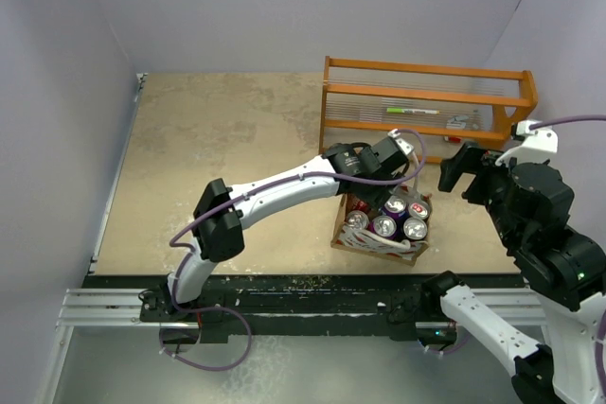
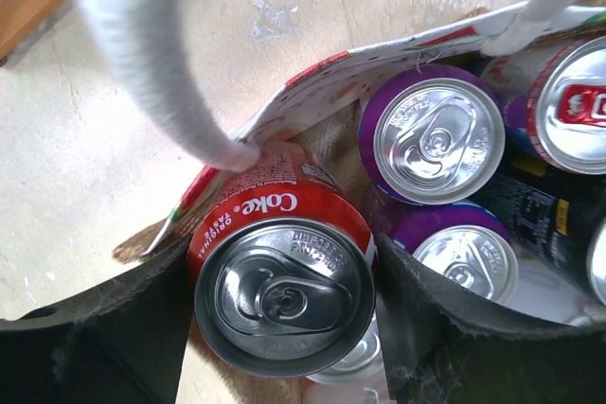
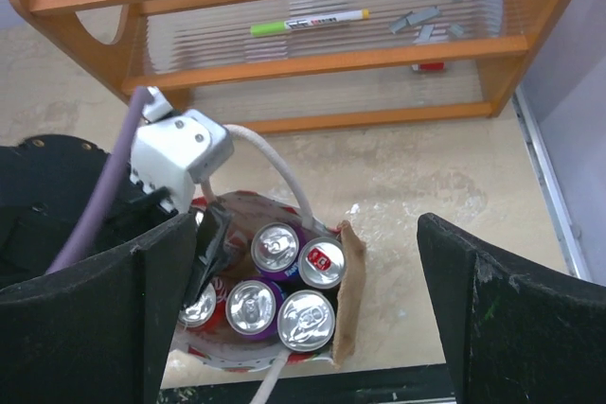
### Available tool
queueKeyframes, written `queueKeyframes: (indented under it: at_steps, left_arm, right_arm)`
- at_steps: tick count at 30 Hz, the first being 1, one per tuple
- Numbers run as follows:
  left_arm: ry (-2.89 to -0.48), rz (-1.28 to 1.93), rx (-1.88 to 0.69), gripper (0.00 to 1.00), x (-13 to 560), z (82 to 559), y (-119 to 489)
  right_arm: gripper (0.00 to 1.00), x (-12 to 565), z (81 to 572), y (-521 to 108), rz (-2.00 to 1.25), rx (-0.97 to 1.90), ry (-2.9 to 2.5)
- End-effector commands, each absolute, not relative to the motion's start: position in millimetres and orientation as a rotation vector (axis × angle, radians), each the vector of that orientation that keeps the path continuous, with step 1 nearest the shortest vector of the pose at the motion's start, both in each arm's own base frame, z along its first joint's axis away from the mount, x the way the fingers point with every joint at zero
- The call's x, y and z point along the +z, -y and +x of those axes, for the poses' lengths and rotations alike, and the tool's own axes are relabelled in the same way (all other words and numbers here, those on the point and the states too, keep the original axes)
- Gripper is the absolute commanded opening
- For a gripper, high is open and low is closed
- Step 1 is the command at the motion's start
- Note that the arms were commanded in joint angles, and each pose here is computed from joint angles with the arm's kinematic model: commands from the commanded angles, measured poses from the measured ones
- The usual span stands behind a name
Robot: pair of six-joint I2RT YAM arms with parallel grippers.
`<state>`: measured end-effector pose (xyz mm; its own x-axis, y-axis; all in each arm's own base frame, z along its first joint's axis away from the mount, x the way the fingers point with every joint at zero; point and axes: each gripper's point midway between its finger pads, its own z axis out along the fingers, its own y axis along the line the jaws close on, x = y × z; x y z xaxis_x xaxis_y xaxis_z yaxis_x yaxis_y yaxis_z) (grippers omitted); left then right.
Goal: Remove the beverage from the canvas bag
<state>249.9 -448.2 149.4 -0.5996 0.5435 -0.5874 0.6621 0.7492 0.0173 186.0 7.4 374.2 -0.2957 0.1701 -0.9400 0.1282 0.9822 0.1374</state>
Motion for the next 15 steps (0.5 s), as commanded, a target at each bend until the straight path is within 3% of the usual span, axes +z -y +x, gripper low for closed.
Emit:
queueKeyframes:
  at_steps: [1,15]
  left_arm:
    - [-2.274,0.749,-0.372,0.04,235,257,435]
    - [-2.346,0.605,-0.592,0.00,281,244,435]
  right_arm:
    - [1.00,378,176,-10,0.254,0.106,-1.880]
    - [1.00,362,166,-23,0.224,0.165,-1.998]
